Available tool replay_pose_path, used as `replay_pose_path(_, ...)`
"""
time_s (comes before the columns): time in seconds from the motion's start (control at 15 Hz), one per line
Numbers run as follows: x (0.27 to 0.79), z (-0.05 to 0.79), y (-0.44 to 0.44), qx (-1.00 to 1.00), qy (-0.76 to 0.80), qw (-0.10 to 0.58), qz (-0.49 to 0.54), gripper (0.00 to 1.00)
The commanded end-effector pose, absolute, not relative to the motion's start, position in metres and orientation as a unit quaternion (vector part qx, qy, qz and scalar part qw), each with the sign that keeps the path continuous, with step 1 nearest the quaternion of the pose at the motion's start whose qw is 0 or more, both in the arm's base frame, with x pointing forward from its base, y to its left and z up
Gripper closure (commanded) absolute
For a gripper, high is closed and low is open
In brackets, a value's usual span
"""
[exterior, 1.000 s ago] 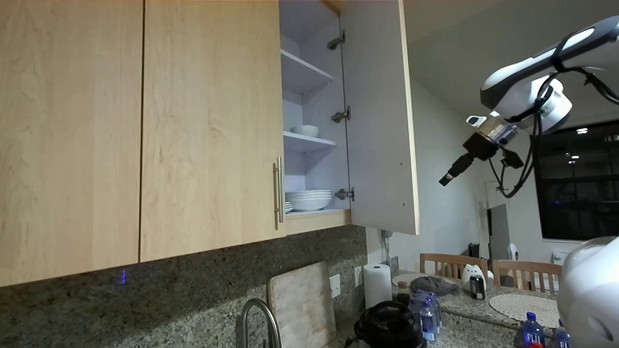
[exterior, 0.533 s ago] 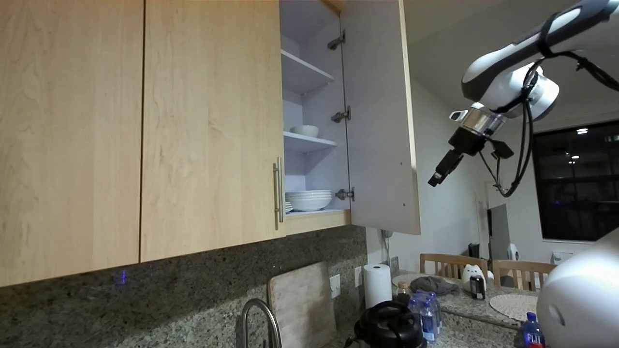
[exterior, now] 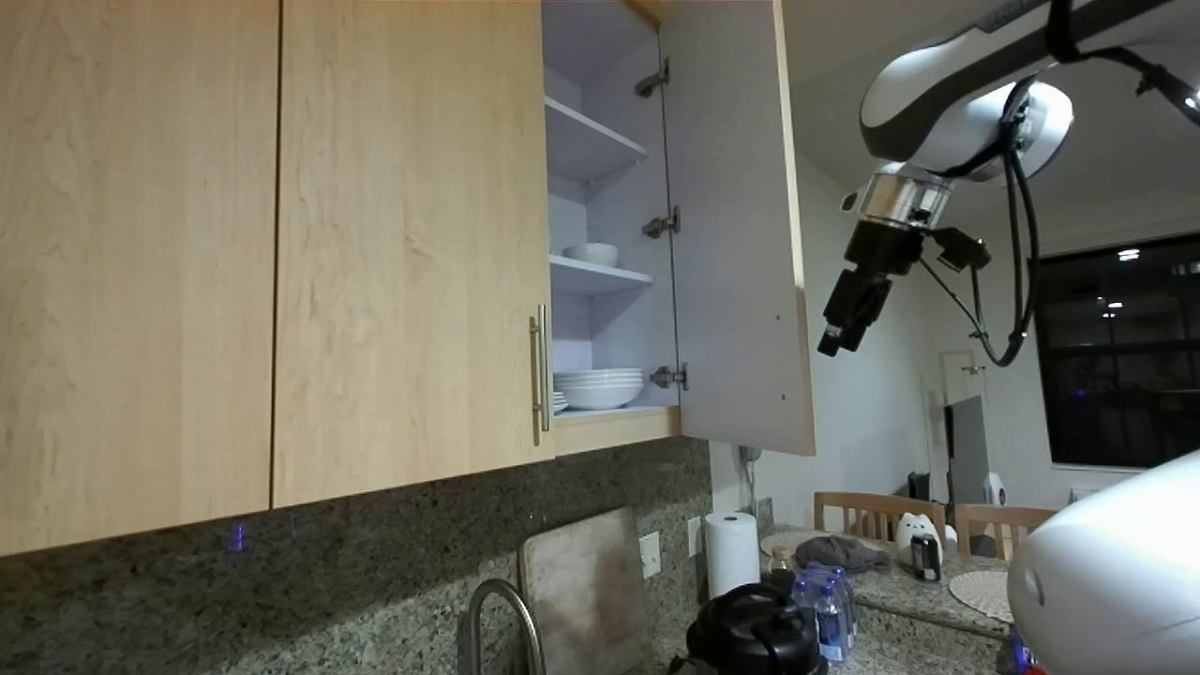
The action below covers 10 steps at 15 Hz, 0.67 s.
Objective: Open both doors of the cabinet above the sink
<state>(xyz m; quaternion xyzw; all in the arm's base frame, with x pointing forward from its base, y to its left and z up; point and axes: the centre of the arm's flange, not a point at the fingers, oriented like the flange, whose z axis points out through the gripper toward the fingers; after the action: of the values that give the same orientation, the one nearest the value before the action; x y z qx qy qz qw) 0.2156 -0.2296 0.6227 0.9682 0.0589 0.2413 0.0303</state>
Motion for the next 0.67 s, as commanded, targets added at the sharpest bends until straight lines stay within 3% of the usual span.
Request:
replay_pose_path(0.0,0.237,0.648,-0.180,0.975,0.054,0.055,0.209,0.00)
replay_pose_path(0.6,0.364,0.701,-0.111,0.959,-0.042,0.142,0.243,0.00)
